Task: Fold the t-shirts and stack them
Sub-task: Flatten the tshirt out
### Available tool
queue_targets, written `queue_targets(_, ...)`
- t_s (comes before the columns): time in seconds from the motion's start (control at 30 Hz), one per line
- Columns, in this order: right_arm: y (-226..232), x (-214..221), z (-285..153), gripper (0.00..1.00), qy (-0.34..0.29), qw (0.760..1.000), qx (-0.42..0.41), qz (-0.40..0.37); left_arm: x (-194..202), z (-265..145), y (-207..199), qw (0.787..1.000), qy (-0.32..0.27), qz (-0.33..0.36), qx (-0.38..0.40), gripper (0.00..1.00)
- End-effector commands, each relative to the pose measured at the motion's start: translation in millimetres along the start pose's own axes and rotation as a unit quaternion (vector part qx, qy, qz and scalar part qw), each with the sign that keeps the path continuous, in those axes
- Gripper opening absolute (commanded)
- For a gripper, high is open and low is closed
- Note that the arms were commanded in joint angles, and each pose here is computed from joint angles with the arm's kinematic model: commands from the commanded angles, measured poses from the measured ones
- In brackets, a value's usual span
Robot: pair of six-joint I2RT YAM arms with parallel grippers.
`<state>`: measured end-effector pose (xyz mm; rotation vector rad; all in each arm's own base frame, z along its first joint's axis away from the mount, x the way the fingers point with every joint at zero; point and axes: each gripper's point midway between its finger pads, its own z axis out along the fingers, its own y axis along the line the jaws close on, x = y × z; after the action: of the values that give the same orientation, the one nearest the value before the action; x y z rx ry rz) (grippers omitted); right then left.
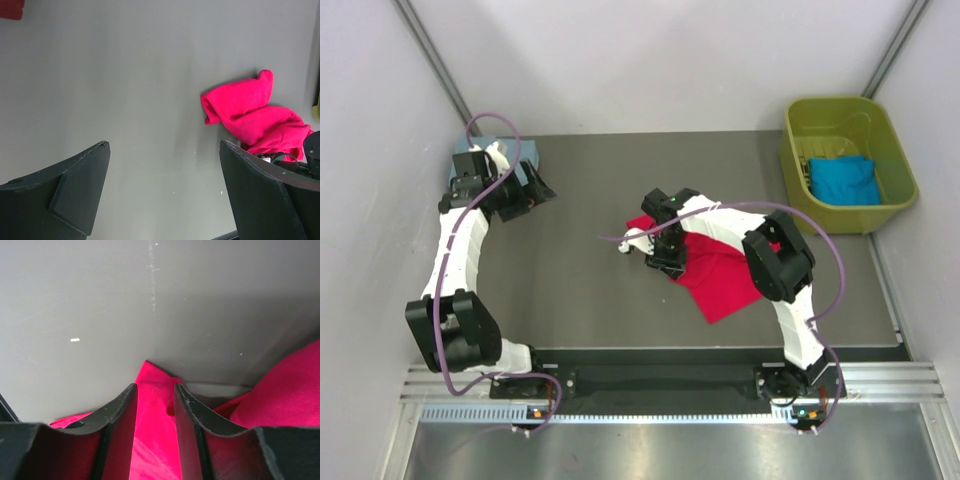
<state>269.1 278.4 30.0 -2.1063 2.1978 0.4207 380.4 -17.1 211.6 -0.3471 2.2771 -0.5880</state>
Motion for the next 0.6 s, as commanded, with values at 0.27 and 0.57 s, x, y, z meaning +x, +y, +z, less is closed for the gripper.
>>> queue_targets(0.27, 25, -5, 17, 0.05, 0.016, 0.999, -0.025, -0.036, -9, -8, -5, 1.0, -0.022, 0.005, 0.01, 0.95)
queue_targets(0.57, -11, -58, -65, 0.0, -0.052, 0.993, 0.097, -0.048, -3, -8, -1, 1.0, -0.018, 0.004, 0.007, 0.94)
